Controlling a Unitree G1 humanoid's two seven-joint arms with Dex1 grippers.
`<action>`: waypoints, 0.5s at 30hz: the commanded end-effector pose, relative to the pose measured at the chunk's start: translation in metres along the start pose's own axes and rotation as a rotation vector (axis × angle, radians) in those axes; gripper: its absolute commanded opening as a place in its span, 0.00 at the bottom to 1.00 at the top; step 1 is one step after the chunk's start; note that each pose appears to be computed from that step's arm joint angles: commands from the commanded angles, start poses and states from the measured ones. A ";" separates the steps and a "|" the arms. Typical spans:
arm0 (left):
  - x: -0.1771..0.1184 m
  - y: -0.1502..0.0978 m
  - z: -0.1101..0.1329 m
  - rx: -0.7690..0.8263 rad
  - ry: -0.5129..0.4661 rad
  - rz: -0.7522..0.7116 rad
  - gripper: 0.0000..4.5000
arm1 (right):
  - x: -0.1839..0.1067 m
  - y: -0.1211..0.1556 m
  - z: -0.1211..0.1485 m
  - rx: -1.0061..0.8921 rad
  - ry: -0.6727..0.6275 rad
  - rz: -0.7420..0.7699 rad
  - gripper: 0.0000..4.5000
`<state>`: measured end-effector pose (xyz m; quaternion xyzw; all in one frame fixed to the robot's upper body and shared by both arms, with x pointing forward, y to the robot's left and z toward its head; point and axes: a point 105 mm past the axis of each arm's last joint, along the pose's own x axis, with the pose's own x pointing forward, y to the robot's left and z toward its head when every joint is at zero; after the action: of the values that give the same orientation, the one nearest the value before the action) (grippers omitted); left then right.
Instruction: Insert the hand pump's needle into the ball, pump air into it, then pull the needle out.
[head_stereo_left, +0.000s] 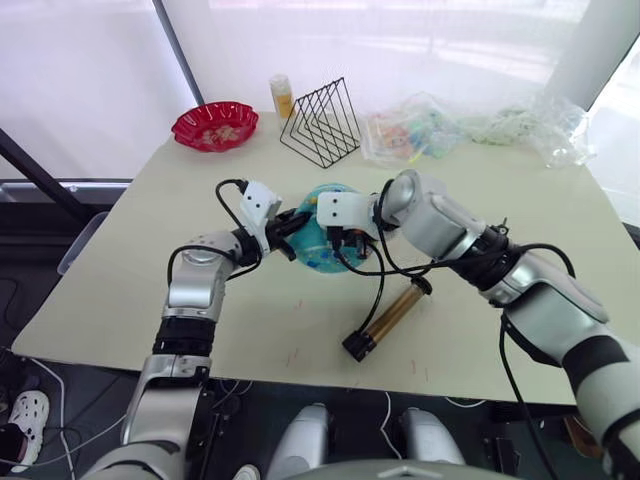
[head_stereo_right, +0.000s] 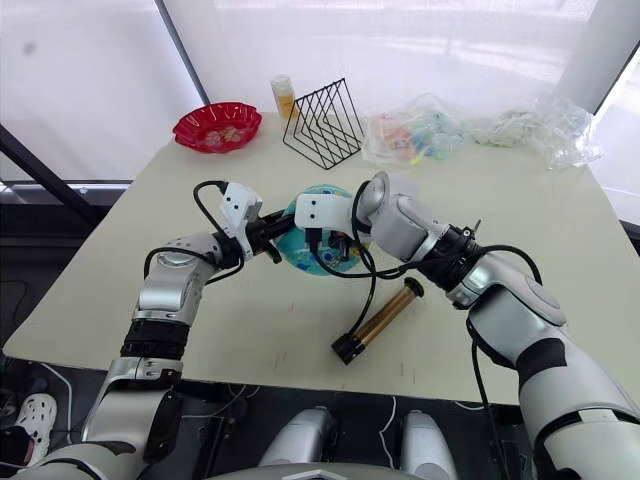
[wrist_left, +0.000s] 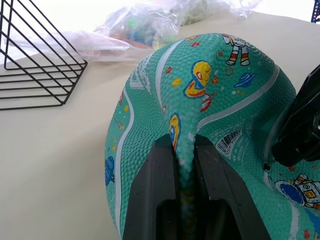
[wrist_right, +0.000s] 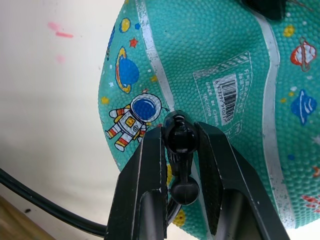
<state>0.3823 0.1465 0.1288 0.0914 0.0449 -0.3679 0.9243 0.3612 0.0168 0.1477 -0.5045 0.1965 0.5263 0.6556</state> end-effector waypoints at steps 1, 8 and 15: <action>0.012 -0.024 -0.040 -0.094 0.139 -0.072 0.00 | 0.018 0.010 -0.005 -0.042 0.060 0.042 0.07; 0.009 -0.026 -0.044 -0.106 0.157 -0.069 0.00 | 0.038 0.018 -0.018 -0.047 0.125 0.069 0.07; 0.008 -0.026 -0.045 -0.111 0.161 -0.064 0.00 | 0.052 0.020 -0.024 -0.031 0.149 0.076 0.07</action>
<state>0.3826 0.1563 0.1185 0.0864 0.0742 -0.3420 0.9328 0.3697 0.0351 0.1259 -0.5482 0.1989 0.5225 0.6221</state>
